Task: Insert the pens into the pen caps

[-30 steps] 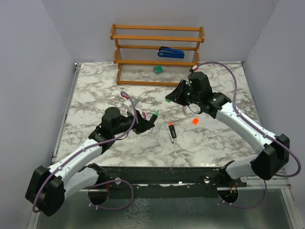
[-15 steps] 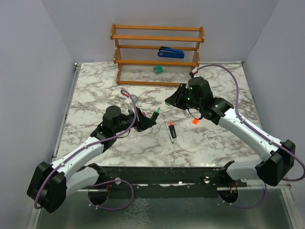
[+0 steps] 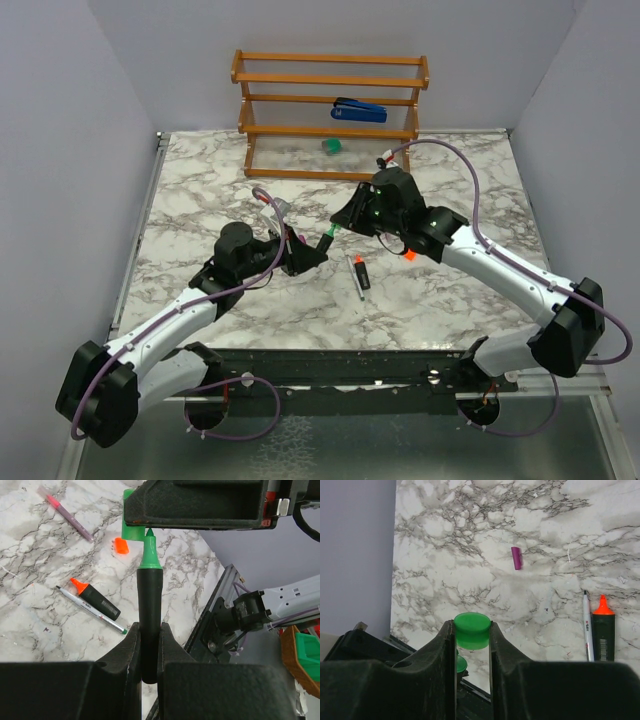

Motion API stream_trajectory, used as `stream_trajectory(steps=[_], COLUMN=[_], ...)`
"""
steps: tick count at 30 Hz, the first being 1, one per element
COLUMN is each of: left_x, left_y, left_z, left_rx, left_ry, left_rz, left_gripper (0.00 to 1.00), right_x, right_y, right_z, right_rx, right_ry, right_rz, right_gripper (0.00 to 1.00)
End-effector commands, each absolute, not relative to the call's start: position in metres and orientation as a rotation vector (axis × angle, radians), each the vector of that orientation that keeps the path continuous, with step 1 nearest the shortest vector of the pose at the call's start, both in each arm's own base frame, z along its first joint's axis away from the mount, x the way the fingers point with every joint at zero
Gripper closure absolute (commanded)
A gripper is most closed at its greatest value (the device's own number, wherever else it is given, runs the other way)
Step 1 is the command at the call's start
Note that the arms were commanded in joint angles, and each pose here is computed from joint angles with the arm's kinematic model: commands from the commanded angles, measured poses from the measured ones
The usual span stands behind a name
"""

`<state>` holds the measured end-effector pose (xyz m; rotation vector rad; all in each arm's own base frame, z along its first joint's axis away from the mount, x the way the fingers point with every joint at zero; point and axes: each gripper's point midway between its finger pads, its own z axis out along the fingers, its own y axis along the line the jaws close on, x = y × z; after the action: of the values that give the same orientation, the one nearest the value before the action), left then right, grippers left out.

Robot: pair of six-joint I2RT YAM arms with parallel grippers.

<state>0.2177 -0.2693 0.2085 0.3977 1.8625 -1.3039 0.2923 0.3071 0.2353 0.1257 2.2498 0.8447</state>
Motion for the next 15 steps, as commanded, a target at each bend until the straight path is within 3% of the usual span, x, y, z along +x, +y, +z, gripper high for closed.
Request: stream_trajectory(steps=[1, 15], left_x=[0.216, 0.212], left_y=[-0.268, -0.267], left_z=[0.218, 0.215], left_rx=[0.409, 0.408], left_ry=[1.810, 1.817], left_rz=[-1.313, -1.317], left_gripper=[1.00, 1.00], right_x=[0.302, 0.303], right_y=[0.311, 0.307], right_z=[0.250, 0.281], right_rx=[0.161, 0.199], right_ry=[2.196, 2.073], right_rz=[0.844, 0.917], right_gripper=[1.00, 1.00])
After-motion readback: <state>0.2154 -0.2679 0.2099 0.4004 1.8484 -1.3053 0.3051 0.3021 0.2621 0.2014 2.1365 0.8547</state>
